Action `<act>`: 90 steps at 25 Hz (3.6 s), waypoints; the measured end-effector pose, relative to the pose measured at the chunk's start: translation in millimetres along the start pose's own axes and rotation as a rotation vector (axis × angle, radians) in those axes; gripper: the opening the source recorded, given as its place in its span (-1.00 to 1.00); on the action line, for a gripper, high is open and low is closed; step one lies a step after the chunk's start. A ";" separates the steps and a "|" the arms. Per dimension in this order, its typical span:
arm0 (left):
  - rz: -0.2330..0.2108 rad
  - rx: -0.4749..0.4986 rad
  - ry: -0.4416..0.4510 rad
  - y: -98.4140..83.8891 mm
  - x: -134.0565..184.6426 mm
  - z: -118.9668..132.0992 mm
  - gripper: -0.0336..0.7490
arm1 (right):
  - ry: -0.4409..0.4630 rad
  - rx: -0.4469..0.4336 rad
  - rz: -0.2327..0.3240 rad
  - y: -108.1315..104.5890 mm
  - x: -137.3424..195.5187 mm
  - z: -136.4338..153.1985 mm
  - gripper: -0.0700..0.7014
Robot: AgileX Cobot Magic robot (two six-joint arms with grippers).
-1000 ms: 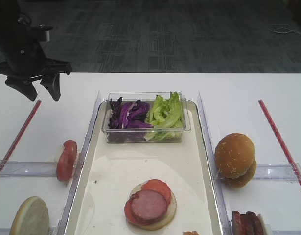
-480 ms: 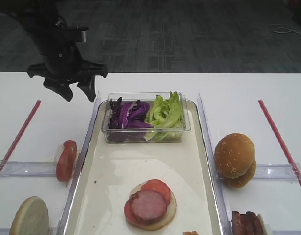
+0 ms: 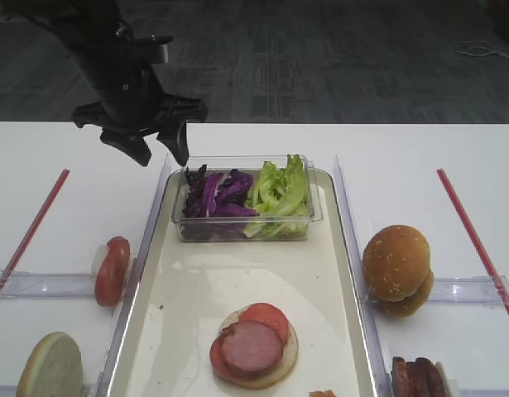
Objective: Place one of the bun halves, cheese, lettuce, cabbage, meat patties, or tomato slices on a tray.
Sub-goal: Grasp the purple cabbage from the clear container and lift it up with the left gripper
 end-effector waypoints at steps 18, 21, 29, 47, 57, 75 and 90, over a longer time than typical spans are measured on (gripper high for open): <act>0.089 0.047 0.027 -43.7 -30.8 27.8 0.19 | 0.000 0.000 0.000 0.0 0.0 0.0 0.22; 0.093 0.049 0.038 -44.7 -34.5 32.6 0.19 | 0.000 0.000 0.000 0.0 0.0 0.0 0.22; 0.095 0.043 0.083 -42.0 -33.8 50.8 0.18 | 0.000 0.000 0.000 0.0 0.0 0.0 0.22; 0.089 0.038 0.111 -38.0 -30.4 78.7 0.07 | 0.000 0.000 0.002 0.0 0.0 0.0 0.22; 0.088 0.037 0.103 -38.0 -31.8 78.8 -0.21 | 0.002 0.000 0.004 -0.1 0.4 0.0 0.22; 0.090 0.037 0.103 -38.0 -31.8 78.8 -0.48 | 0.002 0.000 0.004 -0.1 0.4 0.0 0.22; 0.112 0.040 0.101 -38.4 -32.1 78.5 -0.84 | 0.002 0.000 0.004 -0.1 0.4 0.0 0.22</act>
Point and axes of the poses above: a point on each arm's last joint axis where the gripper is mounted, z pointing out along that axis toward the gripper, y along the wrist's bending axis when the last joint is at zero, x = y × z, the point moved 8 cm from there along z, pointing out along that axis toward the gripper, and after that the axes turned 11 degrees about z, right-handed, at the moved point
